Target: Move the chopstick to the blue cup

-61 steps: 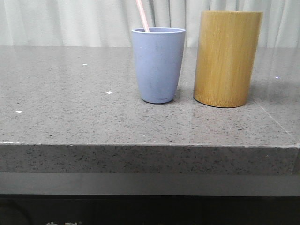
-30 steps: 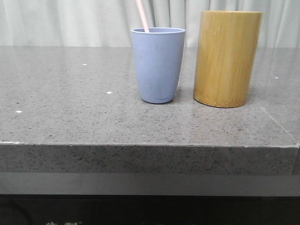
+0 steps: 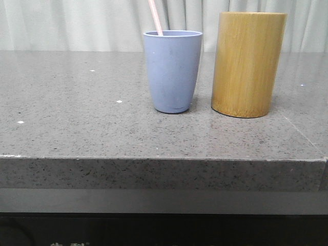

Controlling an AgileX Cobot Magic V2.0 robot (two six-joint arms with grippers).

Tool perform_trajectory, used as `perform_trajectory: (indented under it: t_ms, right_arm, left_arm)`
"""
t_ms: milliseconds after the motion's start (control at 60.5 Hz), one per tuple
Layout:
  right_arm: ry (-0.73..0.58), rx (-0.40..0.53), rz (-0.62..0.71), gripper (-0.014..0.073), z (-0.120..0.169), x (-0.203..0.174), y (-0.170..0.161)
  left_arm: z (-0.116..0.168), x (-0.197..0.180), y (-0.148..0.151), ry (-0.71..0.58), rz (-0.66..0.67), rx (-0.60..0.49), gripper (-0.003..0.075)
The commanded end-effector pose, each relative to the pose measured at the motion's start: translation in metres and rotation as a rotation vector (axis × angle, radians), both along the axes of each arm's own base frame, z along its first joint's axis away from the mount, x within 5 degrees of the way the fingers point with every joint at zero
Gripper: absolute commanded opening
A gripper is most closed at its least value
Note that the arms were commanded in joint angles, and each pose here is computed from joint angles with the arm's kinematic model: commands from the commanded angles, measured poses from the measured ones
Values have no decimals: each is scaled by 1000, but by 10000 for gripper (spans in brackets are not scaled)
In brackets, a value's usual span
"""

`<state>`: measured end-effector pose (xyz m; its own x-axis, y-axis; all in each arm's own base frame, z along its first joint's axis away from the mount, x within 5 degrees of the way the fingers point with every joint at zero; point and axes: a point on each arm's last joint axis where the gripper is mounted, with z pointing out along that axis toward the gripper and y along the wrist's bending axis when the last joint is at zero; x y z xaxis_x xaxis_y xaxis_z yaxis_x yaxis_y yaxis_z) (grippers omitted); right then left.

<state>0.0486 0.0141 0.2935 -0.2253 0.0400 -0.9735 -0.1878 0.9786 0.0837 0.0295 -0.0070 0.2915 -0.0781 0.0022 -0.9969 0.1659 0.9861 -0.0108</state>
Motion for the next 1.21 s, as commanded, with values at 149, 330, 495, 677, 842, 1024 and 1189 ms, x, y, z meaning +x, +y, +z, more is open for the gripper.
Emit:
perform_trajectory:
  t_ms: [149, 330, 495, 677, 842, 1024, 1189]
  right_arm:
    - [-182, 26, -27, -87, 0, -10, -3]
    - [-187, 27, -28, -87, 0, -10, -3]
    - [-187, 27, -28, -87, 0, -10, -3]
    - [-187, 27, -28, -87, 0, -10, -3]
    - [-187, 27, -28, -87, 0, -10, -3]
    - [-187, 27, -28, -87, 0, -10, -3]
    - [-187, 27, -28, -87, 0, -10, -3]
  left_arm:
    - [15, -1, 0, -93, 4, -34, -19]
    - [15, -1, 0, -93, 4, -34, -19]
    - [15, -1, 0, -93, 4, -34, -19]
    - [15, -1, 0, -93, 4, -34, -19]
    - [15, -1, 0, -93, 4, -34, -19]
    - [15, -1, 0, -93, 4, -34, -19]
    - [8, 0, 0, -91, 6, -35, -19]
